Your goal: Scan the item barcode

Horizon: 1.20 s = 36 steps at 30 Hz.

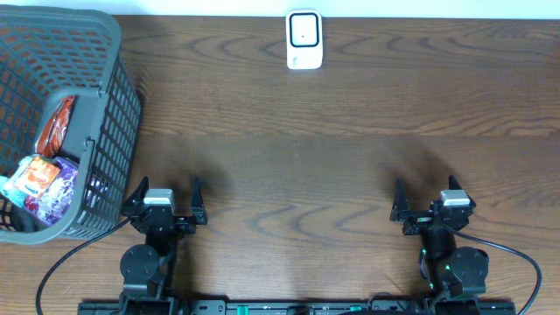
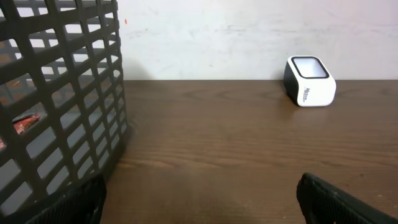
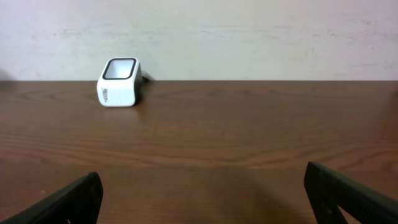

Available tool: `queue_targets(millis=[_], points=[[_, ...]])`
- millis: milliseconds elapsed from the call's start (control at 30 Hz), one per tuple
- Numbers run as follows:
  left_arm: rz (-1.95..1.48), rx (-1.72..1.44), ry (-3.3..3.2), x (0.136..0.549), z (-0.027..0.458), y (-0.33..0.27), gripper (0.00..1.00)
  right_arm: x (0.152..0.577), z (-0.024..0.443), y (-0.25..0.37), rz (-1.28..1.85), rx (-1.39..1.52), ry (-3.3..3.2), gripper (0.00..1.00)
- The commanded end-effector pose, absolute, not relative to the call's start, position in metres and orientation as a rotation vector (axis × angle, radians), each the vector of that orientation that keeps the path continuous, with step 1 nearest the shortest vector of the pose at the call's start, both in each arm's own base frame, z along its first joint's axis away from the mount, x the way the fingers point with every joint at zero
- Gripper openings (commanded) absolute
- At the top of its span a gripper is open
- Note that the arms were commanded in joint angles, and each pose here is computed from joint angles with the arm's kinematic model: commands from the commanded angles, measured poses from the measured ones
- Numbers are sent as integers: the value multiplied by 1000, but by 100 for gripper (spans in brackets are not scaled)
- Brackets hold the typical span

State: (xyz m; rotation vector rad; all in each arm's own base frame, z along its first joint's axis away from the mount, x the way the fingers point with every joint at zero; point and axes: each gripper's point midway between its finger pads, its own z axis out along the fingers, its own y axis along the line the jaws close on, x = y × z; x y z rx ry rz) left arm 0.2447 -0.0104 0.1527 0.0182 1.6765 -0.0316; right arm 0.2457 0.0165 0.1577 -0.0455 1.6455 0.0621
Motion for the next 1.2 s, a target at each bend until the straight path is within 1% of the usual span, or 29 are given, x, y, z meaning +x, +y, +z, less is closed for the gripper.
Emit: queue_targets(millis=[0,433,500,533,600,667,767,867,933,1067,1167], points=[[6,4,1729,244,136,-4,98,246,157,13,39,-45,1645,99],[7,3,1729,244,136,-4,98,246,157,13,39,-45,1645,99],[-104,4,1688,245,146,-17,98,246,157,13,39,-45,1645,99],[-220,21,1673,243,151,-32,98,246,157,13,39,-45,1645,99],[-363,108,1622,239,164,-56,98,246,157,13,39,-45,1645,99],[-428,195,1517,233,189,-71,98,246,157,13,39,-45,1645,99],[-503,309,1251,212,249,-88,98,246,157,13,39,-45,1645,99],[-487,316,998,185,311,-84,98,246,157,13,39,-45,1645,99],[-425,246,923,179,341,-69,98,246,157,13,39,-45,1645,99],[-148,186,930,189,395,-42,98,246,157,13,39,-45,1645,99],[-29,220,1037,218,432,-38,98,246,157,13,39,-45,1645,99]])
